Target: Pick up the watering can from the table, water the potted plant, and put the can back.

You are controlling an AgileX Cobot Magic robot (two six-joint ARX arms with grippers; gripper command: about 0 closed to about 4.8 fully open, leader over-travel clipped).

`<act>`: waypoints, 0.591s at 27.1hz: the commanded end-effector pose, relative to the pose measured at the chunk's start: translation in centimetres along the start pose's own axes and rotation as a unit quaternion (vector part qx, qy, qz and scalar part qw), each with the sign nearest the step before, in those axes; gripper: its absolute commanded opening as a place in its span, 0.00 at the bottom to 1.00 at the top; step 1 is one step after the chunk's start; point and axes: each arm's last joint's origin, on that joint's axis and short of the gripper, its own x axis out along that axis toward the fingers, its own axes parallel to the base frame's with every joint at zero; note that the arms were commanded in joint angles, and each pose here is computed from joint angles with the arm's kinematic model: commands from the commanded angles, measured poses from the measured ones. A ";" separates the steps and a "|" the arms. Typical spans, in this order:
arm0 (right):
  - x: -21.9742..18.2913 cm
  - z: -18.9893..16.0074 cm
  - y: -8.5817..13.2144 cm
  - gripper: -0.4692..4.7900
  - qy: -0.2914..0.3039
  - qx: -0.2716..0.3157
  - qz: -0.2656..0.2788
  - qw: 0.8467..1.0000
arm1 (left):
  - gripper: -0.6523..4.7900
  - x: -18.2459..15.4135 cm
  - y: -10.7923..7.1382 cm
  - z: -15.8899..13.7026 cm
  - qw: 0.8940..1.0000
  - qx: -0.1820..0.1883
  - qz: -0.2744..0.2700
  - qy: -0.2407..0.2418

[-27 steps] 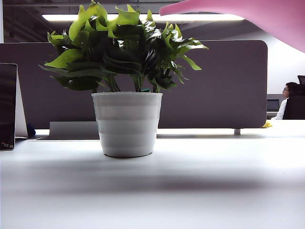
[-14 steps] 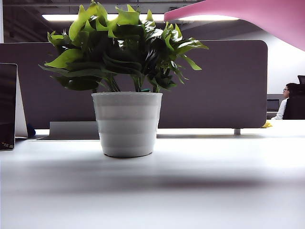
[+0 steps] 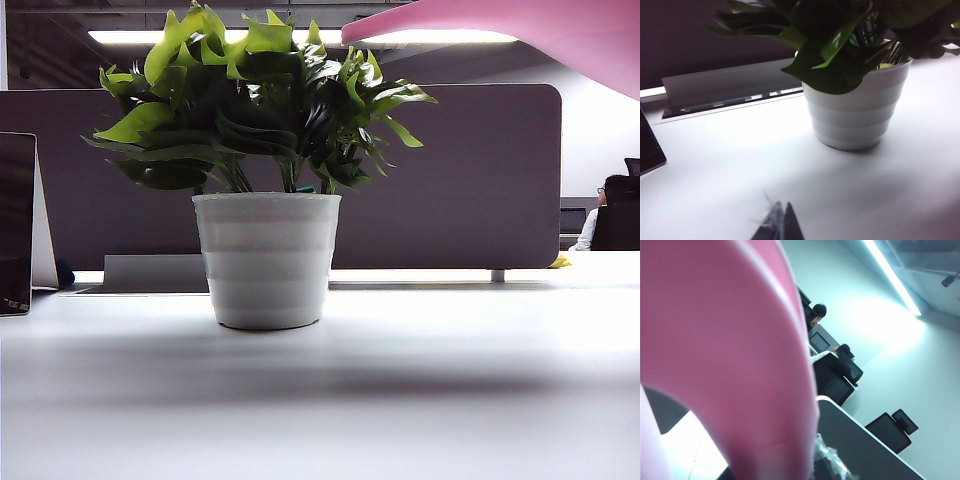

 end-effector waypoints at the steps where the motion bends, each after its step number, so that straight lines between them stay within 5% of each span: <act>1: -0.2 1.5 -1.5 0.08 -0.045 0.006 -0.043 0.998 | 0.11 0.0 0.0 0.1 1.000 0.000 0.000 -0.004; 16: 1.0 3.1 -1.1 0.08 -0.069 -0.038 -0.036 0.996 | 0.11 0.0 0.0 0.1 1.000 0.000 0.000 -0.004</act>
